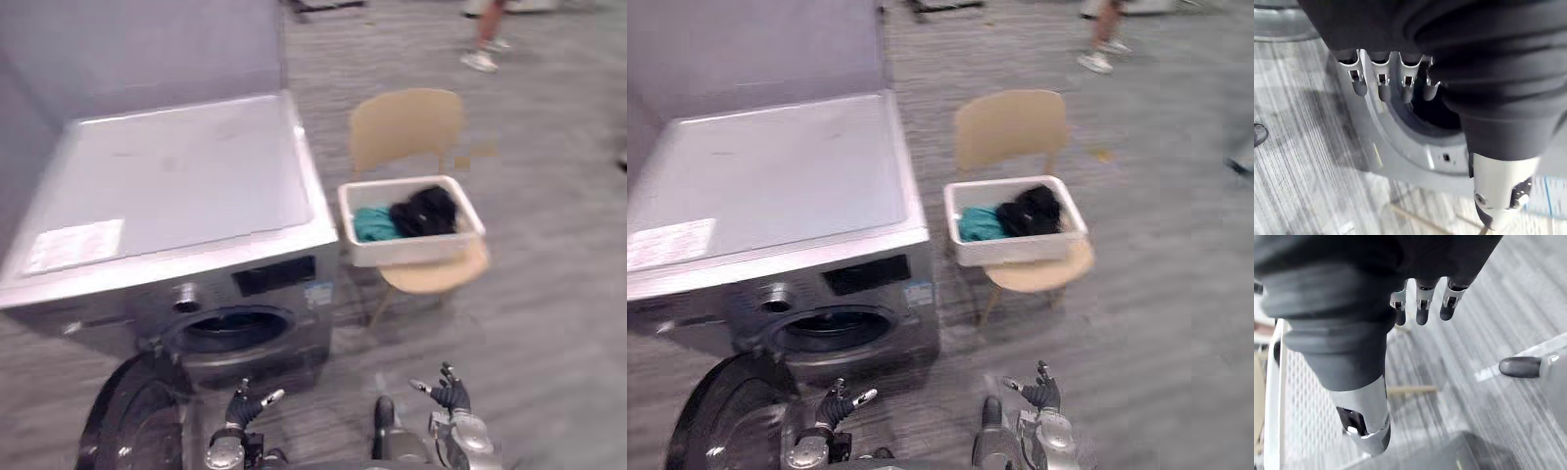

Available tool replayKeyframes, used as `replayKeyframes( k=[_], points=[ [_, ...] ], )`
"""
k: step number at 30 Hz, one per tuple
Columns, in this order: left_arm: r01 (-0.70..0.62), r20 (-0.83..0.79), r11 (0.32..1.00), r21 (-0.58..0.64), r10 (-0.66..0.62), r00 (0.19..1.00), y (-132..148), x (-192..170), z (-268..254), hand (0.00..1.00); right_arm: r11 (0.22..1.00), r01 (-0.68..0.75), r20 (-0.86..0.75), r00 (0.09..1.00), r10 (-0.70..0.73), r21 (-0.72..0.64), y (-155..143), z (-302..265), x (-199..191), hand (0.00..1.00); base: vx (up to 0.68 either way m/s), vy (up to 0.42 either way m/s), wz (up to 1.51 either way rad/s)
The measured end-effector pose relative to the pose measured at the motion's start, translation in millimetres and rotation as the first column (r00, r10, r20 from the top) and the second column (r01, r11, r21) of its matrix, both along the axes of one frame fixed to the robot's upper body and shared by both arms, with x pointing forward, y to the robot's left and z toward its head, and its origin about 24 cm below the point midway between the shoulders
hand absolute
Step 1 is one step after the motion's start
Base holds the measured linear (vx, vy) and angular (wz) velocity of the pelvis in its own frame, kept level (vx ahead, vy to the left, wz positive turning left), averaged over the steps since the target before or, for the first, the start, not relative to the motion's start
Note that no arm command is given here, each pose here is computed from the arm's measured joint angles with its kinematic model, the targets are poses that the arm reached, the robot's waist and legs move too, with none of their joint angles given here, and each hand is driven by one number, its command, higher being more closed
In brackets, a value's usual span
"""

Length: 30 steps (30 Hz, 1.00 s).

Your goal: Pick up the laundry basket with both hands and put the clothes into the washing machine.

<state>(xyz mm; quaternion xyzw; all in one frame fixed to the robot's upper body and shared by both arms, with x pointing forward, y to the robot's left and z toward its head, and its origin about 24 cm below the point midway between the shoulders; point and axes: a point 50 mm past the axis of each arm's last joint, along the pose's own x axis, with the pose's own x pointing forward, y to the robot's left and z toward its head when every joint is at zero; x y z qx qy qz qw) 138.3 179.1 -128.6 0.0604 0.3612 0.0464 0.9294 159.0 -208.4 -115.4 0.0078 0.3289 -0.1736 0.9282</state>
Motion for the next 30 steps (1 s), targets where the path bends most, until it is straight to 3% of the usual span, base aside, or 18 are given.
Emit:
replayKeyframes(
  k=[11,17,30],
  points=[
    [0.012,0.068,1.000,-0.009,-0.011,0.998,-5.6,34.3,10.2,0.00,1.000,-0.009,0.064,0.998,0.008,0.019,1.9,10.0,21.9,0.00,0.25,-0.106,-2.07],
    [-0.030,0.006,0.998,-0.049,0.030,1.000,-16.6,14.1,-0.9,0.00,0.998,-0.039,0.050,0.998,0.036,0.049,12.7,6.3,24.2,0.00,0.30,0.042,-1.43],
    [-0.016,-0.038,0.998,-0.059,0.014,0.999,-19.8,2.3,-6.6,0.00,0.992,-0.068,0.029,0.997,0.065,0.107,24.9,0.1,25.4,0.00,0.35,0.225,-0.08]
  ],
)
